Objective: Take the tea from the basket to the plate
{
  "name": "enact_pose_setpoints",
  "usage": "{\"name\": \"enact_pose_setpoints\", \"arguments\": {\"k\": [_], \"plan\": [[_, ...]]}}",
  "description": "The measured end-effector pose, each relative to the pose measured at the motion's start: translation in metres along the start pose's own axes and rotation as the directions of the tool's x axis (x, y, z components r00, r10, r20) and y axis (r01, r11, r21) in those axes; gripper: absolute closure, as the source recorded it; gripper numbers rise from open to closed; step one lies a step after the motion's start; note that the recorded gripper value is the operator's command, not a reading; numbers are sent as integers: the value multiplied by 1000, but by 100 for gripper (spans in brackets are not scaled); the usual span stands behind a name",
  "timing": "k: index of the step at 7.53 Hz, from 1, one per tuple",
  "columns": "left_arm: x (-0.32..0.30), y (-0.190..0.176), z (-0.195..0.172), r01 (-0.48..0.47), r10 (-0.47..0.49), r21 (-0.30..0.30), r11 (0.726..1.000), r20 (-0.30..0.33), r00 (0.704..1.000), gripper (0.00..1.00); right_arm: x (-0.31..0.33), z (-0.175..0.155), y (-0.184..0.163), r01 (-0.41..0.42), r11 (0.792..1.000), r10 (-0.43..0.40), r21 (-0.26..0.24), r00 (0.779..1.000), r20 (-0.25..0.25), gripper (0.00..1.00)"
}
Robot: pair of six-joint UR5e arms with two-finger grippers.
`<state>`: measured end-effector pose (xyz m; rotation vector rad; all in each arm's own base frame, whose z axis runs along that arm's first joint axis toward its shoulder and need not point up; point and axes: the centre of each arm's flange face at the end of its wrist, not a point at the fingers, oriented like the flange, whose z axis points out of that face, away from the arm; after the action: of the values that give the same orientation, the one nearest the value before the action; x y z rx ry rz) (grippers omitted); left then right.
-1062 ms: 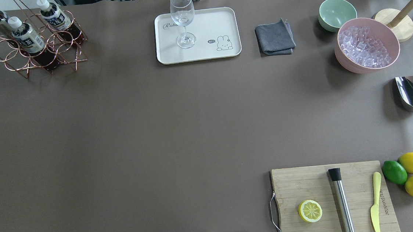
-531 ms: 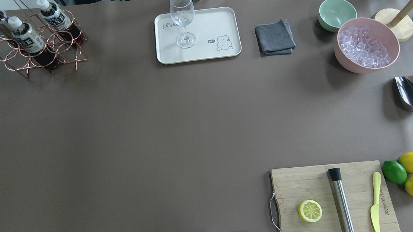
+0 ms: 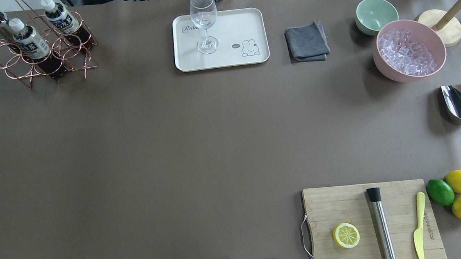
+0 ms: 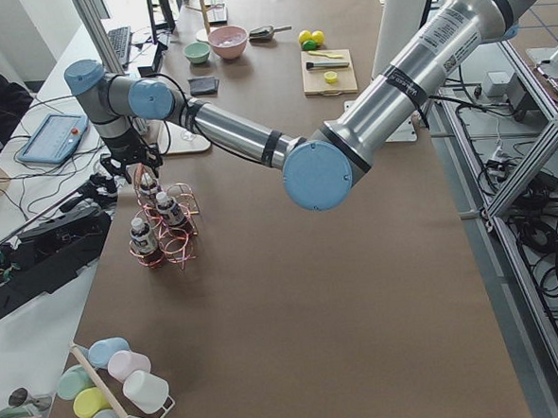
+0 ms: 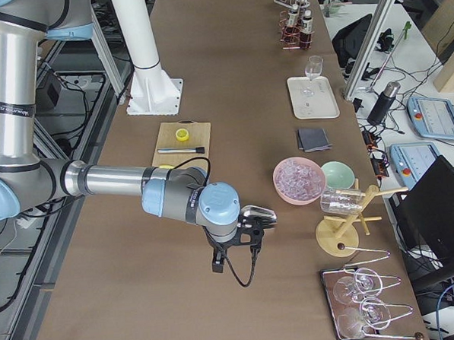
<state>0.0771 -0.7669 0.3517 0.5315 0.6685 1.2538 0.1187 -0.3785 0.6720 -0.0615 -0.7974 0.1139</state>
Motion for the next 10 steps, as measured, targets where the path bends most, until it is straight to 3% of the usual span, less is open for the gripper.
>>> {"name": "enact_pose_setpoints", "arguments": {"k": [5, 10], "plan": [[-1, -2, -2, -12, 12, 3, 1000, 7, 1000, 100, 1, 2, 3, 2, 1000, -2, -3, 1000, 3, 0], [30, -14, -59, 17, -17, -7, 1000, 1, 1000, 100, 2, 2, 3, 2, 1000, -2, -4, 1000, 3, 0]]}}
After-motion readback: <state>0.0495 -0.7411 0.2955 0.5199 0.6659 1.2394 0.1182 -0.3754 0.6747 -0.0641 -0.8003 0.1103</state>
